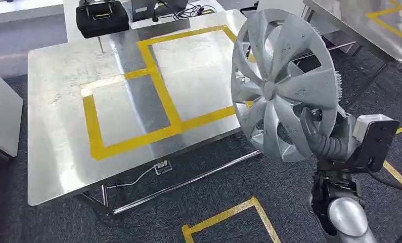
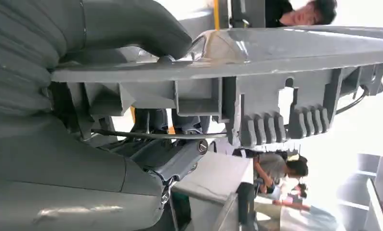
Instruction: Take the parts from the cabinet and place them on the table.
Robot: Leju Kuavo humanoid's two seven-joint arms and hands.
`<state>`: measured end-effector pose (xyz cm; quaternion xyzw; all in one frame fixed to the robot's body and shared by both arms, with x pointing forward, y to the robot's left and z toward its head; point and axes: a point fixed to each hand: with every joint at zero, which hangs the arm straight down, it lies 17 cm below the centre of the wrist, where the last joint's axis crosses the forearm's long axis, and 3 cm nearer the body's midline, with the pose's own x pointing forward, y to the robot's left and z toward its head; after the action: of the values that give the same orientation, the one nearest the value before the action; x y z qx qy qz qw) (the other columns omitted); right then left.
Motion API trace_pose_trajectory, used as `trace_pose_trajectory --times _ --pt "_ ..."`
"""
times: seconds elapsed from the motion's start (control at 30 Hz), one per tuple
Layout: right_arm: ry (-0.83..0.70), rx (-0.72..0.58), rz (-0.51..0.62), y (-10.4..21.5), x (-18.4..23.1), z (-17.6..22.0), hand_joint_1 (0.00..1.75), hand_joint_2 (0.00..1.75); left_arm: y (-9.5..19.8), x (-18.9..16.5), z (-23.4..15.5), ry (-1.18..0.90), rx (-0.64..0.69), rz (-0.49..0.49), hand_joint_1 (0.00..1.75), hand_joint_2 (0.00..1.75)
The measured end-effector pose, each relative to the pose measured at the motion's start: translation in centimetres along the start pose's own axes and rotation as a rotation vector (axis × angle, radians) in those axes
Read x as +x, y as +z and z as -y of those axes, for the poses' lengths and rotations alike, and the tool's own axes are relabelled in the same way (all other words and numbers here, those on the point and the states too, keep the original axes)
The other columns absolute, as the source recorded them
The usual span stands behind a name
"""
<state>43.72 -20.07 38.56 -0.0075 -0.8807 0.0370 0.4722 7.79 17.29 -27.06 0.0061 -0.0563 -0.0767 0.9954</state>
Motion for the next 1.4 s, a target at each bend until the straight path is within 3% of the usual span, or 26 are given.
trace_pose_trajectory --times 1.4 --pt "0.017 0.05 -0.048 -0.3 -1.4 -1.5 1.75 1.75 0.0 0.6 0.1 0.006 -0.005 0.026 0.0 0.0"
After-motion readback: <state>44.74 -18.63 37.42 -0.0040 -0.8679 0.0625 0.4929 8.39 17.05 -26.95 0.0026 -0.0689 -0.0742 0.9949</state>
